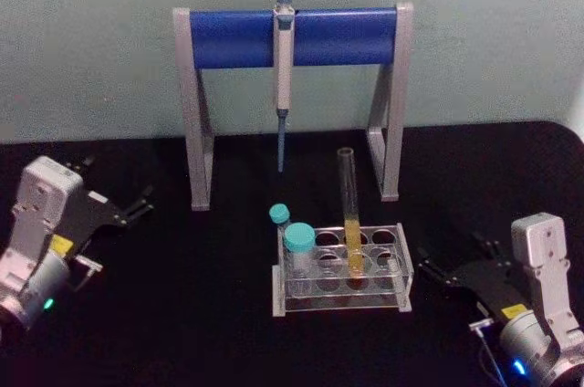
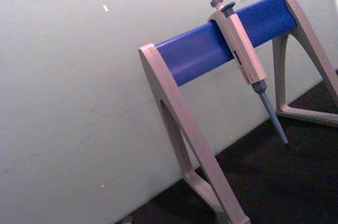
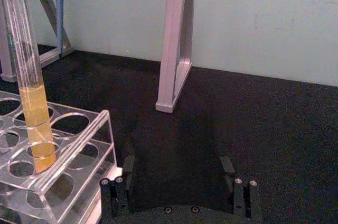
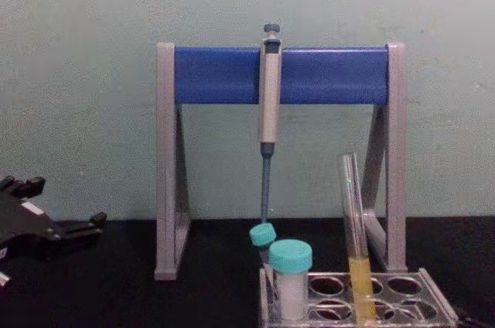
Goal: Pick up the test tube from the test tube rack, shake it, then place it back into the test tube rack.
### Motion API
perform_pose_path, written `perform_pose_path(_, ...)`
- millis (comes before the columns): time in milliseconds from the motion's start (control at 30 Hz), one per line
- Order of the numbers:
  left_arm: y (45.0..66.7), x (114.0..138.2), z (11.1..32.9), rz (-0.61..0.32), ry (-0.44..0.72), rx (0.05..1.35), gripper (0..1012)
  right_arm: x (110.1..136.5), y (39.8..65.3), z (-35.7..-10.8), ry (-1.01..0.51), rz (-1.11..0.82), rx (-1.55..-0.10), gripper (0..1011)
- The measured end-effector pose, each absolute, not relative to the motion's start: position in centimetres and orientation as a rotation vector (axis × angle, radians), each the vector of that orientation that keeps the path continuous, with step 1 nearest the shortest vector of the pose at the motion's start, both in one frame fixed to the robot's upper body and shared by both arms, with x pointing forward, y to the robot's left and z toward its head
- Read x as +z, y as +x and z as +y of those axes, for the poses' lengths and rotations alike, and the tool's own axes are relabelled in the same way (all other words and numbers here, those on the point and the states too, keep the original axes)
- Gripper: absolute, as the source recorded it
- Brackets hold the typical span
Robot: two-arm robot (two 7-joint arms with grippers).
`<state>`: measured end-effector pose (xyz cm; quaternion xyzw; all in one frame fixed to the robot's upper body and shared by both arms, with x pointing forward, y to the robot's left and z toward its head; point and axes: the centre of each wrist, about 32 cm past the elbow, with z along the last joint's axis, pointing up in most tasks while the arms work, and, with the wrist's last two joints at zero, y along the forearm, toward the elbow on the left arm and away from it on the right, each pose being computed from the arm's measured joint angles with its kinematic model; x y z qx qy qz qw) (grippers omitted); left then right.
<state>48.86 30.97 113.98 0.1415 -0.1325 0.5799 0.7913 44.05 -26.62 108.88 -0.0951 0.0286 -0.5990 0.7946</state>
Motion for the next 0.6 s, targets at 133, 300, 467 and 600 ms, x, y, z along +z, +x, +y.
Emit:
perform_pose_path(133,48.86,113.98,30.97,-0.285,0.304,1.248,1010,108.89,44.05,-26.62,-0.204,0.061,-1.287,1000)
perform_pose_path(300,48.86,113.98,30.96,-0.285,0.304,1.248,1010,108.89,44.05,-26.62,-0.204,0.061,-1.287,1000)
perform_pose_path(467,48.86,113.98,30.97,-0.285,0.304,1.248,1010,108.88,44.04,-26.62,-0.204,0.061,-1.287,1000)
perform_pose_path(600,48.86,113.98,30.96,-0.285,0.304,1.248,1010,108.88,44.05,-26.61,-0.204,0.062,-1.287,1000)
